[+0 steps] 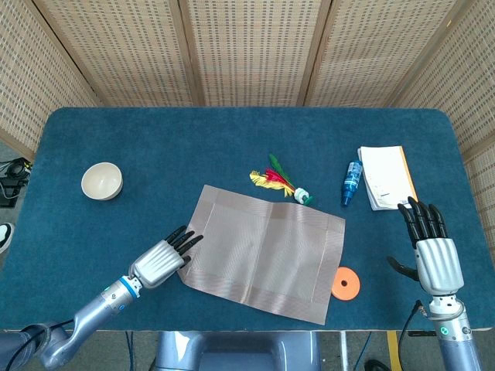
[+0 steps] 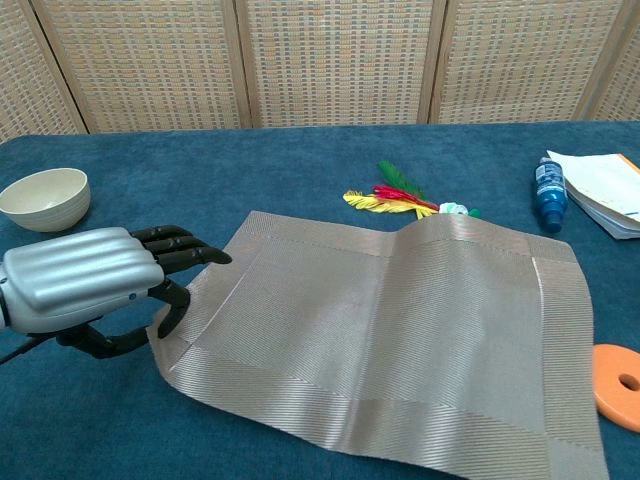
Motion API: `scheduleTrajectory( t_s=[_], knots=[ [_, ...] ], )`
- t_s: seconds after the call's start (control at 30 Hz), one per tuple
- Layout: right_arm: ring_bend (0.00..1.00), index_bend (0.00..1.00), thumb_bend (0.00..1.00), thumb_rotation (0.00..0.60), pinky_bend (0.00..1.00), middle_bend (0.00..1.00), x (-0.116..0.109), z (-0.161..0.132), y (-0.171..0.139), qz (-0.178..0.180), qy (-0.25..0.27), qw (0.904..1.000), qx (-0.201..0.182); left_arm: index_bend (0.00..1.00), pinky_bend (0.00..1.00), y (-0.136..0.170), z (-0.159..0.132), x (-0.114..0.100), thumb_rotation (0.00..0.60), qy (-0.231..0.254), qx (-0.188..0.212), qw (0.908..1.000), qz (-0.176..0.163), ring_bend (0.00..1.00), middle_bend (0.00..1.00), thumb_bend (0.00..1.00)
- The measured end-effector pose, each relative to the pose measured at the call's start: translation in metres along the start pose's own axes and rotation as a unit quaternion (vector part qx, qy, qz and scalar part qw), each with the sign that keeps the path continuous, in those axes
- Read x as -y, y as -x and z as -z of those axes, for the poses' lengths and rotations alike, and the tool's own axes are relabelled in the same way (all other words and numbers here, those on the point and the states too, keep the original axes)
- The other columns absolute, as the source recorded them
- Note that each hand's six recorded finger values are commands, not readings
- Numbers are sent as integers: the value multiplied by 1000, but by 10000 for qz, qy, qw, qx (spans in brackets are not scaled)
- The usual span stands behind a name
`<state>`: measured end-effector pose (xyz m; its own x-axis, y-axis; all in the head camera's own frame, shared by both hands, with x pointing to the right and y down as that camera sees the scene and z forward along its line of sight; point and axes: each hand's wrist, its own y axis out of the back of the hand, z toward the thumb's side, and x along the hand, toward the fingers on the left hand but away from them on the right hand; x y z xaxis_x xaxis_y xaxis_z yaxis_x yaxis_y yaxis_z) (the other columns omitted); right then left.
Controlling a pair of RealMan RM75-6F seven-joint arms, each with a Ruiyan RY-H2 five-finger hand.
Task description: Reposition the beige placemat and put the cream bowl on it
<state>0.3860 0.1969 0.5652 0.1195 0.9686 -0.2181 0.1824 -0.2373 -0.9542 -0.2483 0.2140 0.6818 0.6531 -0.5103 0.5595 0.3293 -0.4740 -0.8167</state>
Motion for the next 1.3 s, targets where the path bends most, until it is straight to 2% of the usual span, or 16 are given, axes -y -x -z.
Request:
scheduleTrajectory(
  t_s=[0.07,0.2,0.67,1.1,1.13,1.2,1.27,1.3],
  knots=[
    [0,36,0,600,0,0,0,0,0,5,0,10000,-5,843,0,7,7,4,600,-19,-146,9999,66,0,0,551],
    [0,36,0,600,0,0,0,0,0,0,-3,10000,-2,845,0,14,8,7,600,9,-144,9998,148,0,0,551],
    [0,40,0,600,0,0,-1,2,0,26,-22,10000,33,847,0,44,-32,7,600,95,552,9968,565,0,0,552],
    [0,53,0,600,0,0,-2,4,1,36,-41,10000,74,829,0,50,-47,8,600,138,751,9930,901,0,0,546],
    [0,53,0,600,0,0,-2,4,1,37,-43,10000,74,807,0,50,-47,8,600,156,762,9928,908,0,0,537],
    [0,54,0,600,0,0,-2,4,1,31,-43,10000,76,616,0,50,-47,8,600,165,783,9925,921,0,0,394],
    [0,54,0,600,0,0,-1,4,1,26,-47,10000,74,176,0,50,-45,7,600,122,758,9929,913,0,0,83],
    [0,54,0,600,0,0,-1,4,1,26,-50,10000,72,75,0,50,-44,7,600,111,744,9931,903,0,0,18]
  ],
)
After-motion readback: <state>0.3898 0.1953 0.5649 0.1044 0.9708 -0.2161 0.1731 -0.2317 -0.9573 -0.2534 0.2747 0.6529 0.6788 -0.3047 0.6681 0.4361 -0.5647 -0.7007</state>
